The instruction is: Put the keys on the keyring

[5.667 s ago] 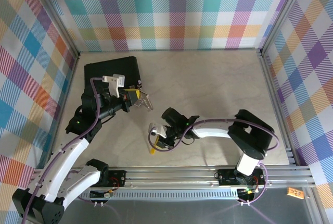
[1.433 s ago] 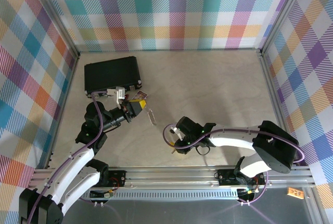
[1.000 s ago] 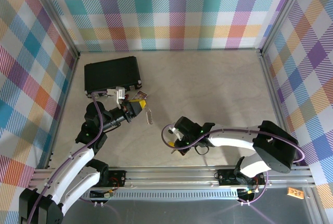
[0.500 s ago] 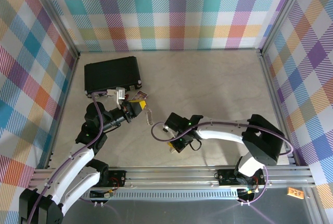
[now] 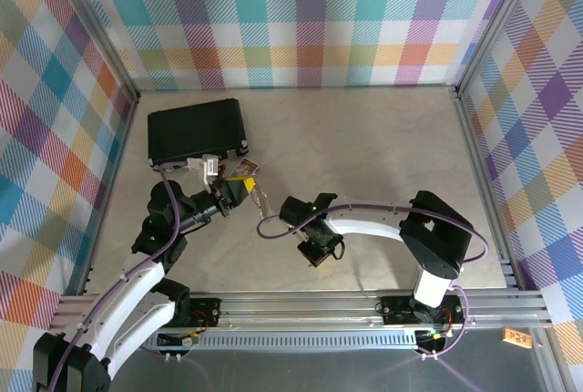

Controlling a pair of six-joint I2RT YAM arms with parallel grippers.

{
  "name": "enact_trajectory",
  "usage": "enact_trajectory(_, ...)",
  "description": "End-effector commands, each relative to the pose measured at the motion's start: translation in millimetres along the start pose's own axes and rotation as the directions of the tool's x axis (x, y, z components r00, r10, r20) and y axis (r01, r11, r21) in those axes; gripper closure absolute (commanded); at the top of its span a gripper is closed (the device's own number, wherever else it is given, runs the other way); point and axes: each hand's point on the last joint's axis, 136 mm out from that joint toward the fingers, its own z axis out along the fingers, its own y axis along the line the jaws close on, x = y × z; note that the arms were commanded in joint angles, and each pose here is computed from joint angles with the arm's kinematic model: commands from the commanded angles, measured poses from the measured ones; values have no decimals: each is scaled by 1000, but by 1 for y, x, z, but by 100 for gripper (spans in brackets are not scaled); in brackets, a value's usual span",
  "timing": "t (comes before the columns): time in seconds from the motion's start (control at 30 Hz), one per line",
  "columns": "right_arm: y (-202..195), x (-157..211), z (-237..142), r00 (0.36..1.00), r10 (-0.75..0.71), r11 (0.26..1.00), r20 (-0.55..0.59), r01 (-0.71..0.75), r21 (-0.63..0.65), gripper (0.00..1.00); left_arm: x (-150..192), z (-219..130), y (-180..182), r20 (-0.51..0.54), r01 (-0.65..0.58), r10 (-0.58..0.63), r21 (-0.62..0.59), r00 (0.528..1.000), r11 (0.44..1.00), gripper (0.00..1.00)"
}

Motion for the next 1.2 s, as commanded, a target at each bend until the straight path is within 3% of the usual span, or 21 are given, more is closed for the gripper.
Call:
enact_trajectory(0.0,-1,-3,-4,1000,9,1000,-11,-8,24,99,-10,-4,-6,43,-47,46,19,998,999,100)
enact_trajectory(0.37,5,-11,-17,994,40,999,104,-37,-33,69,-10,-4,-5,41,-48,47,15,998,999,100)
enact_trajectory(0.6,5,0,-28,972,102,992,212,-82,-101,62,-11,-3,-6,42,-45,45,17,998,999,100)
enact_trajectory(0.7,5,4,-32,947,108,988,302,-69,-138,58,-12,-3,-7,42,-45,44,22,998,999,100)
enact_trajectory(0.87,2,6,-34,875,143,978,463,-53,-201,42,-13,-3,-8,45,-42,41,25,998,999,100)
enact_trajectory(1.17,3,11,-36,728,148,962,670,51,-269,38,-14,0,-8,46,-30,28,37,999,999,100)
